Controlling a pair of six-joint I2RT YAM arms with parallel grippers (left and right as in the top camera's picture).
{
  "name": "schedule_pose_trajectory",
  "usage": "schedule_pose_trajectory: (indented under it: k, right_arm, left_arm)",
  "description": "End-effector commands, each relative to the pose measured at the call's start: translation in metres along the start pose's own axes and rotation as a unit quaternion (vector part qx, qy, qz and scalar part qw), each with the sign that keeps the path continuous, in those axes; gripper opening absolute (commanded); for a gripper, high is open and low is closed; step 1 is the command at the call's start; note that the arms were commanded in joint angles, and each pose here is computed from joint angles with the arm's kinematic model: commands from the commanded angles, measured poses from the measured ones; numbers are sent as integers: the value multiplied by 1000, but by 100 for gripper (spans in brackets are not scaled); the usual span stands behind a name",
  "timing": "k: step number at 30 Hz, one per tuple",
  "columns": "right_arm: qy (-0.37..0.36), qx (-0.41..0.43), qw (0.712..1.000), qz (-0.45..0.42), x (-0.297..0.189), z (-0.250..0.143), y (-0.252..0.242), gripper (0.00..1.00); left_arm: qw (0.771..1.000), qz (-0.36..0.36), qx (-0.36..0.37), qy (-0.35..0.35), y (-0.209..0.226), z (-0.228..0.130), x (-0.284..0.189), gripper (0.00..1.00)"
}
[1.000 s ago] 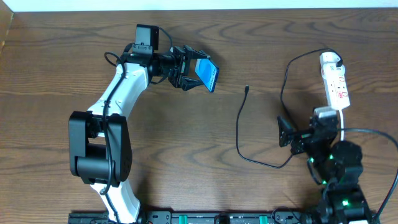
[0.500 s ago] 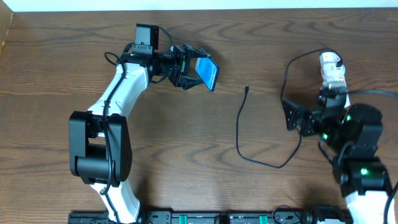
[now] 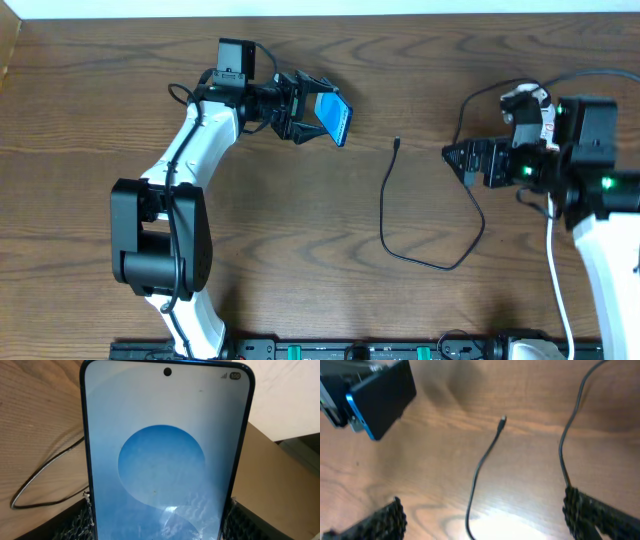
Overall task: Plug charger to phone and switch on socket
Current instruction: 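Move the right gripper forward and left toward the held smartphone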
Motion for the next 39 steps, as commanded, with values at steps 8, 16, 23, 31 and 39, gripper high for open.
schedule_pose_trajectory:
  k: [8,16,23,31,39]
  right_arm:
    - [-30,-41,999,18,-6,24,10,99]
    - [-42,-18,999,22,-6,28,11,99]
    - [-43,28,998,22,-5,29,11,96]
    - [-27,52,997,51,9,34,10,95]
    - [9,34,994,104,45,37,25,93]
  left_arm:
    - [1000,-20,21,7,-16,-6,-8,55]
    - [1000,-14,21,-6,-15,-3,-8,55]
    - [999,-4,22,-31,-14,1,-8,55]
    - [996,21,21,-87,-10,10,-9,55]
    - [992,39,25,-120,-8,14,-7,54]
Point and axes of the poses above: each gripper's point midway between its finger pads, its own x axis out along the fingers, its own y axis along the line the jaws close on, z = x × y, the point moved 9 cm from there along -x, back along the fingers, and after that the axes turned 11 degrees about x, right-handed, at the moved point
